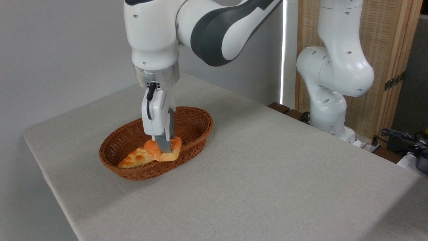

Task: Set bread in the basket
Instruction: 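Lift the orange bun and carry it over the basket, then lower the bun into the basket and open the gripper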

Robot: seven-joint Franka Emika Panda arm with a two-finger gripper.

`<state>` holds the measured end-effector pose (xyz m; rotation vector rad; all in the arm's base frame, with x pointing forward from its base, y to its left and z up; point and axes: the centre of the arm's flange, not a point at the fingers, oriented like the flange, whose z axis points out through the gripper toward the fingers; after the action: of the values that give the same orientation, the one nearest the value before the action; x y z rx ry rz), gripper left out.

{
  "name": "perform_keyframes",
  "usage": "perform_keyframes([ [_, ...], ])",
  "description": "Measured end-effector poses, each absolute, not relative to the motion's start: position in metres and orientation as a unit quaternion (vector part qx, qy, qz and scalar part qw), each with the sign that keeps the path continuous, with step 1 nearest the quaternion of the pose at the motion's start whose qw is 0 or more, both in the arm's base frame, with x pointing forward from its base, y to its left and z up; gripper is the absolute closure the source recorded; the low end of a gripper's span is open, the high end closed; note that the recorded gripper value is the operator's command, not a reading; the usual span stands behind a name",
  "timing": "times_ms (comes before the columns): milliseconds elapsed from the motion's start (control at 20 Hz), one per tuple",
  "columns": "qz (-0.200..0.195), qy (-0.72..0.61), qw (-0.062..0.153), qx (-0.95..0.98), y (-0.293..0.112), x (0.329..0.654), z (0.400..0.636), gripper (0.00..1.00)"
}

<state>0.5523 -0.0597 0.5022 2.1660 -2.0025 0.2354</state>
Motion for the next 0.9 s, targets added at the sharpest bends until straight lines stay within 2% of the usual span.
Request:
perform_keyframes([
  [200, 0.094, -0.609, 0.129, 0.777, -0.082, 0.551, 0.506, 0.5],
  [250, 0.094, -0.602, 0.133, 0.782, -0.086, 0.55, 0.506, 0.44],
  [300, 0.095, -0.593, 0.142, 0.787, -0.094, 0.549, 0.506, 0.33],
  [350, 0.094, -0.588, 0.145, 0.79, -0.099, 0.548, 0.505, 0.1],
  [450, 0.088, -0.571, 0.153, 0.802, -0.111, 0.547, 0.504, 0.0],
  [900, 0.05, -0.501, 0.171, 0.847, -0.144, 0.545, 0.483, 0.0],
])
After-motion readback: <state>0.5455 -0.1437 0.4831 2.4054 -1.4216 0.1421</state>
